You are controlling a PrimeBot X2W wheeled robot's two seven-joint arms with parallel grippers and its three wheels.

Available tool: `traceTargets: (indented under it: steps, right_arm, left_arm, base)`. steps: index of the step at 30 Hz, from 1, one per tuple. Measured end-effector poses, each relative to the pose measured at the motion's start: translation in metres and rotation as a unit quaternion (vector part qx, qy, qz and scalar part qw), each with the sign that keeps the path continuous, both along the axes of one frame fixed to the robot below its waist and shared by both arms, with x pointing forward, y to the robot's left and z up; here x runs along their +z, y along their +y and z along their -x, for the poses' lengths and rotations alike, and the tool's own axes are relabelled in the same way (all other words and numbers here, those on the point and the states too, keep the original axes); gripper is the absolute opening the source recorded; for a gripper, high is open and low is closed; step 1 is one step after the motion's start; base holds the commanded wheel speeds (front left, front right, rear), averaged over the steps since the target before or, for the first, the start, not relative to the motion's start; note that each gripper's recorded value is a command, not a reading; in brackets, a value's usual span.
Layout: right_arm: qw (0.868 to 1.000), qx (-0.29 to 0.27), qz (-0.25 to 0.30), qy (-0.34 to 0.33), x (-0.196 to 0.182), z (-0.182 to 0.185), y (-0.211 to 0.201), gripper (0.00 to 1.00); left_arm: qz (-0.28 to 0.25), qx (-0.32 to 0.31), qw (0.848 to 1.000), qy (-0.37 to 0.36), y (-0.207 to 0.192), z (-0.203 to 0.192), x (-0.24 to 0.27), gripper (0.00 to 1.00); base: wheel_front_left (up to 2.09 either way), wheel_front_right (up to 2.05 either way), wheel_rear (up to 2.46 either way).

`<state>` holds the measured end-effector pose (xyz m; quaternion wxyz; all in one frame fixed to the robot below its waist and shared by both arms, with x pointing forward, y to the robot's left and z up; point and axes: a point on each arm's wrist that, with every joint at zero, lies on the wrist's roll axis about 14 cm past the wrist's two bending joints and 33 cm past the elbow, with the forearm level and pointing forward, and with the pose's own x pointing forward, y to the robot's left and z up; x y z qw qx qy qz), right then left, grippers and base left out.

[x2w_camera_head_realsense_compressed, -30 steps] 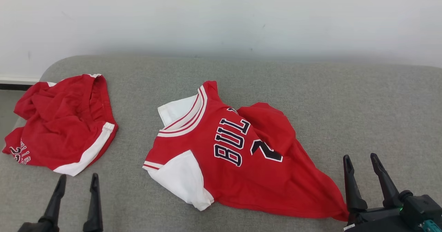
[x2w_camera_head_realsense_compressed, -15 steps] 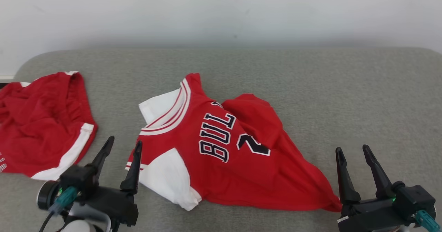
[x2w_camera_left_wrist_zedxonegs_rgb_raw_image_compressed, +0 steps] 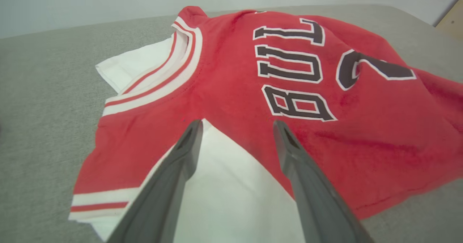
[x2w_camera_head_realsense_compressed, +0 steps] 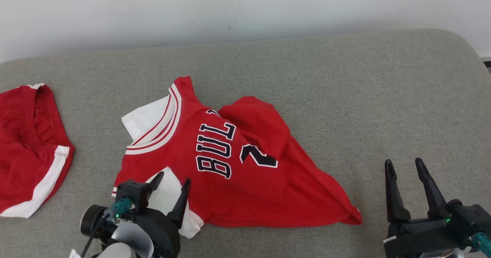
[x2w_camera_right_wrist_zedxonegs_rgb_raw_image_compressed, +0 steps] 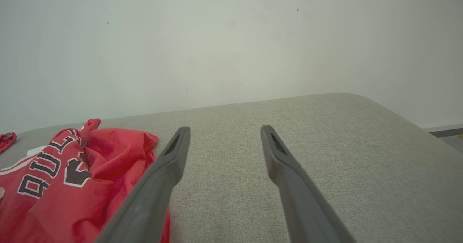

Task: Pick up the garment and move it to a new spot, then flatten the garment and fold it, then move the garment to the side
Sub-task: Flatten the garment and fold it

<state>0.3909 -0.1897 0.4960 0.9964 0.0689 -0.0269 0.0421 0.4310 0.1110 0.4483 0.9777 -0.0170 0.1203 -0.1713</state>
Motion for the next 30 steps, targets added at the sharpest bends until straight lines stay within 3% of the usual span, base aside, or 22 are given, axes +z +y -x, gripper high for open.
traceTargets:
  steps: [15, 16, 18, 25, 30]
  right_arm:
    - [1.000, -0.001, -0.003, -0.001, 0.000, 0.002, 0.001, 1.00]
    - [1.000, -0.001, -0.003, -0.002, 0.001, 0.002, 0.001, 1.00]
    - [1.000, -0.002, -0.003, -0.004, 0.002, 0.002, 0.001, 1.00]
    - [1.000, 0.000, -0.004, -0.007, 0.004, 0.001, 0.003, 1.00]
    - [1.000, 0.015, -0.007, -0.006, 0.003, 0.000, 0.014, 1.00]
  left_arm:
    - [-0.037, -0.029, 0.993, 0.106, -0.017, 0.036, -0.032, 1.00]
    - [-0.037, -0.029, 0.993, 0.106, -0.018, 0.036, -0.031, 0.59]
    - [-0.036, -0.025, 0.994, 0.103, -0.017, 0.036, -0.029, 0.00]
    - [-0.023, 0.009, 0.996, 0.082, -0.003, 0.036, -0.021, 0.00]
    - [0.019, 0.061, 0.997, 0.053, 0.012, 0.045, -0.008, 0.00]
  base:
    - [0.00, 0.00, 0.00]
    - [0.00, 0.00, 0.00]
    - [0.00, 0.00, 0.00]
    - [0.00, 0.00, 0.00]
    - [0.00, 0.00, 0.00]
